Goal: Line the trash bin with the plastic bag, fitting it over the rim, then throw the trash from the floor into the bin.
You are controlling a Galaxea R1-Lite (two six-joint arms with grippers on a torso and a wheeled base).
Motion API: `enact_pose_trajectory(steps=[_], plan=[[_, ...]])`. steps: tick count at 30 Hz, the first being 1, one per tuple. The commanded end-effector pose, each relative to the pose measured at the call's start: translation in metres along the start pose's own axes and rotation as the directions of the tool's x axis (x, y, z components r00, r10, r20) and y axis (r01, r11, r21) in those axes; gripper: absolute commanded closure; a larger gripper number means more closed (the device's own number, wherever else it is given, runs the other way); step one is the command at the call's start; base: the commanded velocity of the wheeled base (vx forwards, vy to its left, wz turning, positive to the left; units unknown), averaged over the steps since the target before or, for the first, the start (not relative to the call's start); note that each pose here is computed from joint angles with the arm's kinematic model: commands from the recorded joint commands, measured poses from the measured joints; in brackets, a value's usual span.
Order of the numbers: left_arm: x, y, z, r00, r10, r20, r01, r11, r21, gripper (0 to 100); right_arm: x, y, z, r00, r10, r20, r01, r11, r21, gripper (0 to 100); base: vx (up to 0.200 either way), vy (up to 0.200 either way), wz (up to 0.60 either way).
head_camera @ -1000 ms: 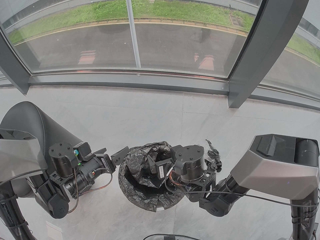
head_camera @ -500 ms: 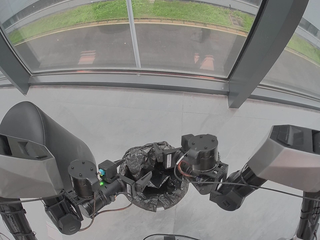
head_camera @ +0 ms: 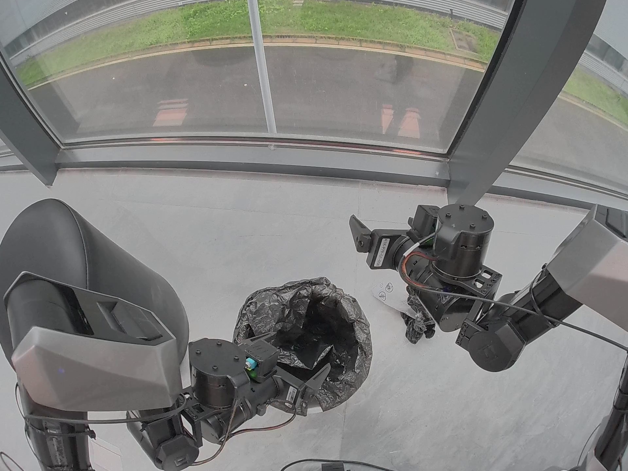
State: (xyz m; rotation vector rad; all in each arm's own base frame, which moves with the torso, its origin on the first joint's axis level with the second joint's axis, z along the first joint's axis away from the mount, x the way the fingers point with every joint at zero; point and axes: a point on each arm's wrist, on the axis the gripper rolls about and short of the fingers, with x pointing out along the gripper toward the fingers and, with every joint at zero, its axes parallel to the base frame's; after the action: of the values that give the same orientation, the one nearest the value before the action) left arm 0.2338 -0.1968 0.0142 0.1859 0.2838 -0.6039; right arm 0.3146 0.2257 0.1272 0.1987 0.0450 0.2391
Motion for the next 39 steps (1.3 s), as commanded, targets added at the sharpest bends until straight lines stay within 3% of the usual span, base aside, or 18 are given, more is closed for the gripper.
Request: enact_pose_trajectory(steps=[1, 19, 30, 39], plan=[[0.018, -0.004, -0.009, 1.000, -0.012, -0.004, 0.012, 1.000, -0.018, 0, 0.001, -0.005, 0.007, 1.000, -0.003, 0.016, 0.003, 1.000, 0.007, 0, 0.000, 0.000, 0.00], [0.073, 0.050, -0.039, 0.992, 0.123, -0.008, -0.123, 0.987, -0.107, 0, 0.005, -0.009, -0.001, 1.000, 0.013, -0.005, -0.013, 1.000, 0.001, 0, 0.000, 0.000, 0.00], [0.078, 0.047, -0.045, 0.993, 0.115, -0.015, -0.116, 0.988, -0.106, 0, 0.006, -0.009, -0.001, 1.000, 0.012, -0.006, -0.011, 1.000, 0.002, 0, 0.000, 0.000, 0.00], [0.075, 0.027, -0.033, 0.997, 0.075, 0.017, -0.073, 0.992, -0.098, 0, 0.007, -0.010, -0.004, 1.000, 0.009, -0.011, -0.009, 1.000, -0.001, 0, 0.000, 0.000, 0.00]])
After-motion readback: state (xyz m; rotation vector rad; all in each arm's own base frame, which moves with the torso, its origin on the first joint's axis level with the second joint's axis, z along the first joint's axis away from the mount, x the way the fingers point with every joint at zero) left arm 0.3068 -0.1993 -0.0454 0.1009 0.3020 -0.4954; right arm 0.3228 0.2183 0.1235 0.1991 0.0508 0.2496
